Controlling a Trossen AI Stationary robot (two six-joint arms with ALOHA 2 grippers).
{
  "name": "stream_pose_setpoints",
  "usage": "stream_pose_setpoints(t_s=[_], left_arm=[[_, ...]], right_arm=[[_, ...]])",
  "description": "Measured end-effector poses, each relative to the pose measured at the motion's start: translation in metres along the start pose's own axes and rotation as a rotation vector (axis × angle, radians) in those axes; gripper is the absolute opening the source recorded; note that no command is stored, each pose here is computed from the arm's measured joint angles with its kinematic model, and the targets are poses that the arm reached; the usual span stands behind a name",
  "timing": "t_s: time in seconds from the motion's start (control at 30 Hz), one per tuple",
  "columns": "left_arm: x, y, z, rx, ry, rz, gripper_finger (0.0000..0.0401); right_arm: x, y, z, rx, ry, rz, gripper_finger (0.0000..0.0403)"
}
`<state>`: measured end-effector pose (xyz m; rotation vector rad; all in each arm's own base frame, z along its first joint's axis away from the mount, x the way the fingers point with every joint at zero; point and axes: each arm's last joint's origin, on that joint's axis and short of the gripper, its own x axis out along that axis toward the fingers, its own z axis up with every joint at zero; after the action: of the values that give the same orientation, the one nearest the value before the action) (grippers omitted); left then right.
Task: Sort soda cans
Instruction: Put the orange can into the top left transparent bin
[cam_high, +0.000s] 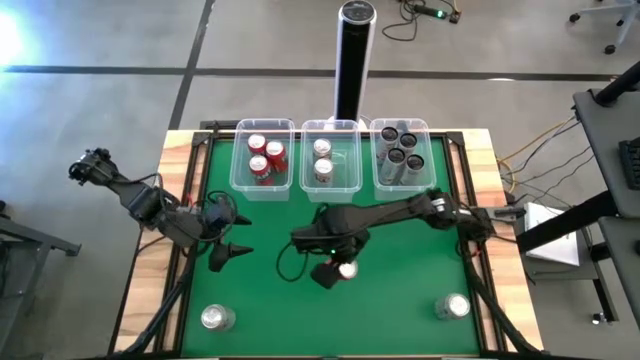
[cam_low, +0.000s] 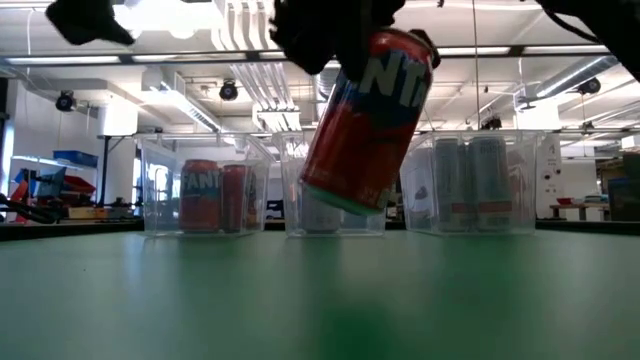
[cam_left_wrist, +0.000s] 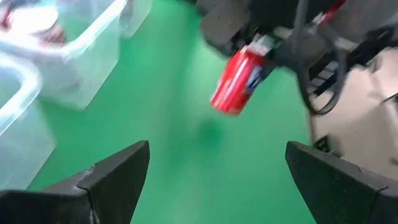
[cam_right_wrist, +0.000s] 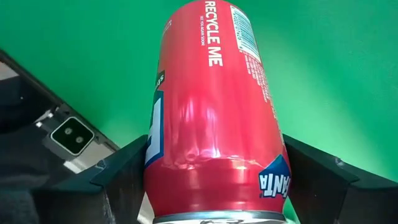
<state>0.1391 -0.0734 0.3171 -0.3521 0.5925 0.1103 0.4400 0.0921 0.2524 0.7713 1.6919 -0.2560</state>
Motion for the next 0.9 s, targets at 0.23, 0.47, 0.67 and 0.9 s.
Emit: stream_pose_setpoints(t_s=[0.23,0.47,0.67,0.9], left_arm=[[-0.008,0.014,-0.01,-0.029,0.075,0.094,0.0361],[0.0,0.001,0.0,-0.009,-0.014,0.021,0.0361],[0.005,0.003,-0.004,0.043,-0.007,0.092,0.0361],[0.017,0.003,-0.014,0.102,0.018,0.116,0.0361]], right_arm=[[0.001,-0.007,0.013,0.037,0.076,0.069,0.0303],[-0.001,-0.021,0.03,0.138,0.078,0.075,0.0303],[0.007,-0.026,0.037,0.237,0.122,0.079,0.0303],[0.004,-0.041,0.053,0.331,0.091,0.082,0.0303]])
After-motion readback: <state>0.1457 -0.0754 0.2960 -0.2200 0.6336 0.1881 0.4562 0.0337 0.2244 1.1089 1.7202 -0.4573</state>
